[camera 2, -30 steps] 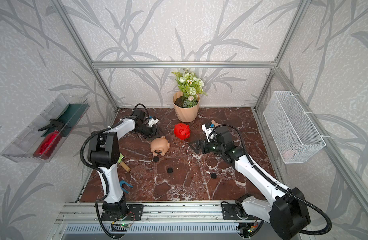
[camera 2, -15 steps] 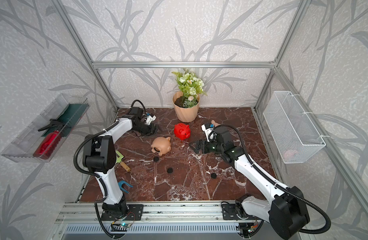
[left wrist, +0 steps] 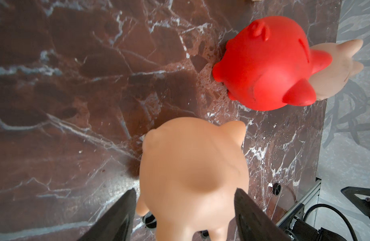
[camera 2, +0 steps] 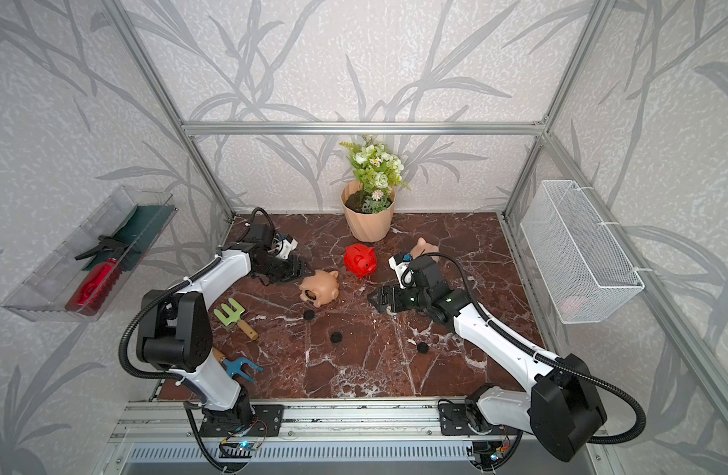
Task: Close piggy banks
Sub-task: Turn over the piggy bank at the center of the board, then adjust the piggy bank at the center of the board.
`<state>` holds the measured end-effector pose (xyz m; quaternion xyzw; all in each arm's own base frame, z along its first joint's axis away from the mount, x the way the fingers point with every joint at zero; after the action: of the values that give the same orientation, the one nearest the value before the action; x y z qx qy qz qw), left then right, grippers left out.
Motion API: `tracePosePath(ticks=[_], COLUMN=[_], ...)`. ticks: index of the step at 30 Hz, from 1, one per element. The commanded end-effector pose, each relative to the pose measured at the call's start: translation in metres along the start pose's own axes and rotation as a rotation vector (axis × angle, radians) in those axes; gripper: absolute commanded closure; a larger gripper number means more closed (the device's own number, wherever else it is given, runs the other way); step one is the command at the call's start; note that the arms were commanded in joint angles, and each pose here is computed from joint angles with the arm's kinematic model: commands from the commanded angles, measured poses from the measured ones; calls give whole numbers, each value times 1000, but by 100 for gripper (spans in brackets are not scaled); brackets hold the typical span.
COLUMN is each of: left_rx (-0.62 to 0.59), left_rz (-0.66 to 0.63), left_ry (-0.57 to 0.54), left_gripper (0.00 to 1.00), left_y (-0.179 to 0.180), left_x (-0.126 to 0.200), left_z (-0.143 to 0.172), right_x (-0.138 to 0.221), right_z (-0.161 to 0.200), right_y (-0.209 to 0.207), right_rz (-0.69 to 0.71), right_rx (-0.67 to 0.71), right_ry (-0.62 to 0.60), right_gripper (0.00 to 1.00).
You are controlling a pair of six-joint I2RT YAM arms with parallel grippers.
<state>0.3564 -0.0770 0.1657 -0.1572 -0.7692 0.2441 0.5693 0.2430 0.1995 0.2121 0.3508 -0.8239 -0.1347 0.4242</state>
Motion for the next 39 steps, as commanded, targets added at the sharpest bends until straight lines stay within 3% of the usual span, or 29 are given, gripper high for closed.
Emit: tracePosePath(ticks=[1,14,21,23,27,39], left_rx=[30,45,28,25,24,11], left_rz=[43,100,119,120,125,-1], left_ry=[-71,-47,-49,-55,-79,-227], left_gripper=[27,29,30,30,31,30], left_y=[-9,-15,-27,-30,-32,-25], left_x=[9,-11,-15,-15,-9,34], left_z=[0,30,47,49,51,41], right_x=[-2,-30,-47,-53,-66,-106], right_z=[8,39,51,54,63,76], right_y=[3,29,41,46,60,85], right_rz=[-4,-68,-65,-75,-79,44], right_rx=[-21,17,60,87,200,427], right_ry=[34,168,208,219,246,374], right_gripper=[1,0,6,9,26,49])
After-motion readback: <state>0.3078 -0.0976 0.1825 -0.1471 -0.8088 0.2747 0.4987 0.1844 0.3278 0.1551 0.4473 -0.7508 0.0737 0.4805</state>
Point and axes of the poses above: each gripper's point midway between its finger pads, its own x axis back along the fingers, its own y axis along the line the jaws close on, z = x × y, the point moved 7 cm from there along x, back along the fingers, and after that the axes turned 3 degrees about x, right-handed, at the moved point
